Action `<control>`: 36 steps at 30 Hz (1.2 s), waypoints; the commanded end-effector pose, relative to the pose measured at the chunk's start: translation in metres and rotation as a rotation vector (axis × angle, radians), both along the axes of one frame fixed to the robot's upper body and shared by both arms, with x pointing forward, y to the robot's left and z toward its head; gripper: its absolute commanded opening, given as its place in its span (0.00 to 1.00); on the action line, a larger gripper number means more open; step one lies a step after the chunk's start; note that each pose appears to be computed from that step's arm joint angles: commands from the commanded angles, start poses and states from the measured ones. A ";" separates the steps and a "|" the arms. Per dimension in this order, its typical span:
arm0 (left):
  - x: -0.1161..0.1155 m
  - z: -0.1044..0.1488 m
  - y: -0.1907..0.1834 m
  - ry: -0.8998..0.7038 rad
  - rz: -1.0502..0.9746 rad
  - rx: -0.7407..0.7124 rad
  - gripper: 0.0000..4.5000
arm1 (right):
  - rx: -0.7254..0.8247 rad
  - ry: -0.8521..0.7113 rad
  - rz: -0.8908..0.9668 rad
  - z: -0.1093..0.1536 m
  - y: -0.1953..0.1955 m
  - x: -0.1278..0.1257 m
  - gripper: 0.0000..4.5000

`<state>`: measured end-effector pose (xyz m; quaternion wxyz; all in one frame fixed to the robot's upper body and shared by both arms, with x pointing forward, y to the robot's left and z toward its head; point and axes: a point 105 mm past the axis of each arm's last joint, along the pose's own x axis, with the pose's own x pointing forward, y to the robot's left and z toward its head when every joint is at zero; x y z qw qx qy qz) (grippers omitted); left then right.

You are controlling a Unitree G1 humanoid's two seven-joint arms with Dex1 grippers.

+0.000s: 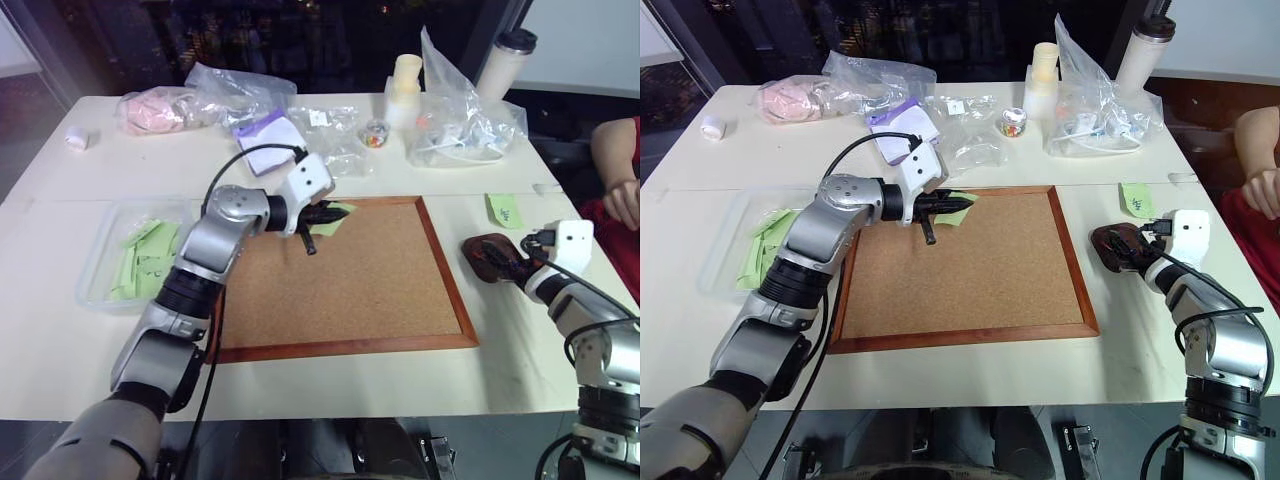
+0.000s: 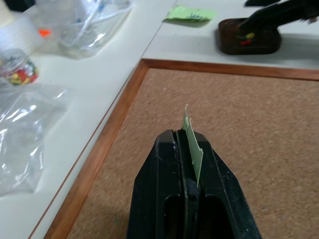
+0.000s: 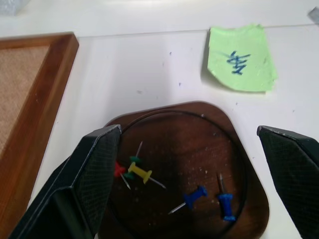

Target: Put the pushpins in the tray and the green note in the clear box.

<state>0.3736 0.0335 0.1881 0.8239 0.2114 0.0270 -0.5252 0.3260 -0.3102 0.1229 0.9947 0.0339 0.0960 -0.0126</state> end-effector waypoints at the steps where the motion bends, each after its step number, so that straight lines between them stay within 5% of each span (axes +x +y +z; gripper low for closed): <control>1: 0.006 0.022 0.006 -0.067 0.037 -0.053 0.00 | 0.079 -0.118 -0.050 0.030 -0.008 -0.001 0.99; 9: 0.014 0.039 0.020 -0.118 0.129 -0.097 0.00 | 0.081 -0.163 -0.067 0.048 -0.013 0.000 0.99; 14: 0.039 0.077 0.086 -0.269 0.544 -0.119 0.00 | -0.091 -0.252 0.499 0.090 0.101 -0.005 0.99; 16: 0.044 0.079 0.147 -0.281 0.907 -0.037 0.00 | -0.082 -0.265 0.699 0.099 0.139 -0.014 0.99; 23: -0.027 0.076 0.230 -0.136 1.430 -0.098 0.00 | -0.071 -0.098 1.195 0.082 0.205 -0.050 0.99; 28: -0.056 0.044 0.252 -0.017 1.544 -0.055 0.00 | -0.084 -0.068 1.237 0.073 0.210 -0.039 0.99; 31: -0.062 0.034 0.260 0.006 1.574 -0.051 0.22 | -0.094 -0.063 1.237 0.068 0.212 -0.031 1.00; 36: -0.068 0.036 0.264 -0.035 1.589 -0.033 0.77 | -0.091 -0.062 1.248 0.065 0.215 -0.030 1.00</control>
